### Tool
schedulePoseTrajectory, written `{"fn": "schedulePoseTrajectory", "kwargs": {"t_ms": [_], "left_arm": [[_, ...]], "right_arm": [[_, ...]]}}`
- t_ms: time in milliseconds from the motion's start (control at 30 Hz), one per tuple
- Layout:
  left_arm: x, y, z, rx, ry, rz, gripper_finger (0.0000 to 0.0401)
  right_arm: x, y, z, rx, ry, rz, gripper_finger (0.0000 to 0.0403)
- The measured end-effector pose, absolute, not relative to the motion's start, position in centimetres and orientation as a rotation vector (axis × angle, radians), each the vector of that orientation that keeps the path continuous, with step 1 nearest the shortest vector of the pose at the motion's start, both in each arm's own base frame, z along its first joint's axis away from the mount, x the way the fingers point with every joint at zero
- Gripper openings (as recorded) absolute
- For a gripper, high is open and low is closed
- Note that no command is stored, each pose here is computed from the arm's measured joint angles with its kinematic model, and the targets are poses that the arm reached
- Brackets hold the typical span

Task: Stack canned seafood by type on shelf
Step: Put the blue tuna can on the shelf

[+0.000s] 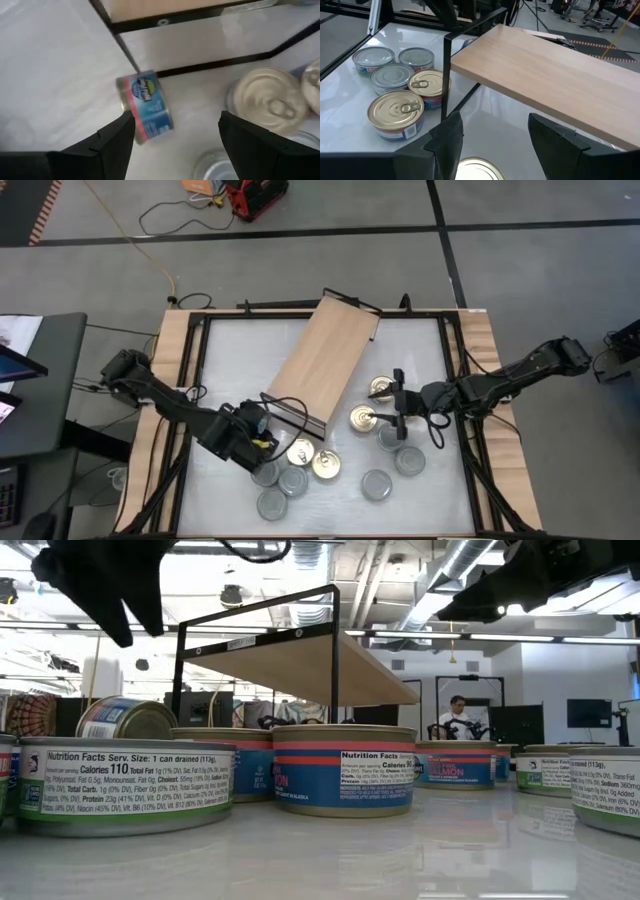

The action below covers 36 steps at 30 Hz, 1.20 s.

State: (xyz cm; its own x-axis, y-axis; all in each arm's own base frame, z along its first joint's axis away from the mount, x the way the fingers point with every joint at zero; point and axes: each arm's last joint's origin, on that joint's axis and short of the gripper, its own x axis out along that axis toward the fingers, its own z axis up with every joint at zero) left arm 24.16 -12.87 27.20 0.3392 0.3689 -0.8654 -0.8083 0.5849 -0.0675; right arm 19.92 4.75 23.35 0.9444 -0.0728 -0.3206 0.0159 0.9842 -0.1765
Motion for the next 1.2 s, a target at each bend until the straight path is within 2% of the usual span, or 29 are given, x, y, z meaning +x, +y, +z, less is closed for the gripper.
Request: {"fn": "schedulePoseTrajectory", "kwargs": {"t_ms": [167, 467, 633, 967, 1067, 1200], "left_arm": [[24.1, -12.2, 26.9, -0.636, 0.957, 0.881, 0.0285], [24.3, -11.4, 24.4, -0.712, 0.97, 0.967, 0.037], [23.8, -11.1, 22.7, -0.734, 0.967, 1.014, 0.0386], [23.7, -10.9, 20.0, -0.754, 0.913, 0.973, 0.0352], [23.6, -10.8, 19.7, -0.758, 0.904, 0.992, 0.0326], [23.6, -10.8, 19.7, -0.729, 0.913, 0.974, 0.027]], "right_arm": [[19.9, 4.7, 23.2, -0.162, 0.344, -0.047, 0.0251], [19.8, 5.0, 23.2, -0.167, 0.35, -0.031, 0.0251], [19.8, 5.0, 23.2, -0.167, 0.349, -0.031, 0.0251], [19.8, 5.0, 23.2, -0.166, 0.349, -0.032, 0.0251], [19.8, 5.0, 23.2, -0.166, 0.348, -0.032, 0.0251], [19.8, 5.0, 23.2, -0.165, 0.349, -0.036, 0.025]]}}
